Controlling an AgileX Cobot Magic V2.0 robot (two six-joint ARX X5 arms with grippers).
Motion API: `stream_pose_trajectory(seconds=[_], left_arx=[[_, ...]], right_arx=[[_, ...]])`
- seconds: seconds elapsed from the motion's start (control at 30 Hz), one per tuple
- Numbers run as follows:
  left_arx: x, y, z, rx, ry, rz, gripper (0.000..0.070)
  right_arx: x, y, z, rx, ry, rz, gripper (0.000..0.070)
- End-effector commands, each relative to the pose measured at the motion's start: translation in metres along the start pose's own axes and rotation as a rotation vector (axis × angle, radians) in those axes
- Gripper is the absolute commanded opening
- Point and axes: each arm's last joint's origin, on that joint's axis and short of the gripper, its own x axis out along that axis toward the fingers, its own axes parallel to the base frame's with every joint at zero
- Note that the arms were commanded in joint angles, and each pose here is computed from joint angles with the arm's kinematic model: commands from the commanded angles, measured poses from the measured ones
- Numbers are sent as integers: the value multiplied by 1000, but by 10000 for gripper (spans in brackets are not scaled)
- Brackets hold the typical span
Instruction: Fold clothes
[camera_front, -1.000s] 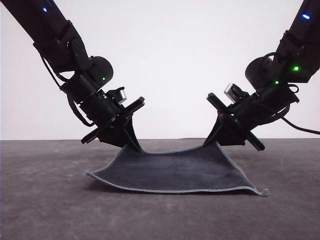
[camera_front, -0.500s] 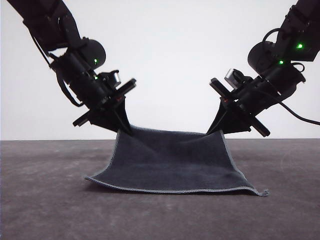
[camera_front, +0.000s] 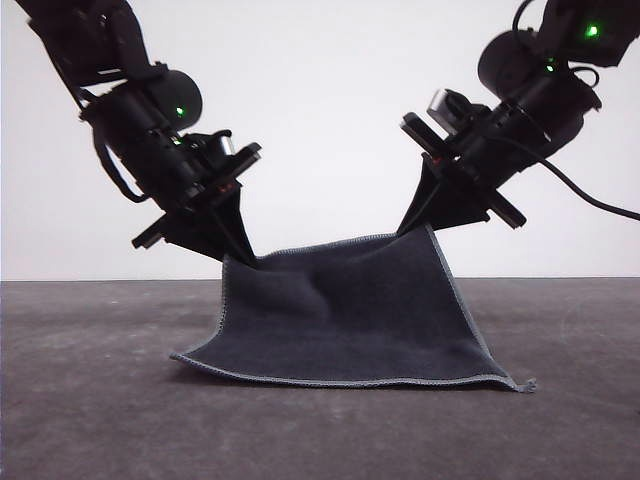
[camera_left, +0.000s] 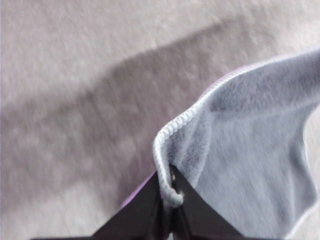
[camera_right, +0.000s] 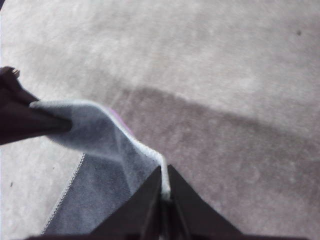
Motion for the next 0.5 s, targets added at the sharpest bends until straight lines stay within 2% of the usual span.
stream_pose_trajectory(seconds=[0.0, 0.27, 0.47], left_arx=[[-1, -3, -4, 20, -9, -6, 3], [-13, -14, -42, 20, -54, -13, 2], [-8, -21, -66, 17, -34, -27, 2]], right_arx=[[2, 3, -3, -26, -2, 1, 0], [-9, 14, -35, -63, -25, 5, 0], [-17, 18, -64, -75, -19, 14, 0]])
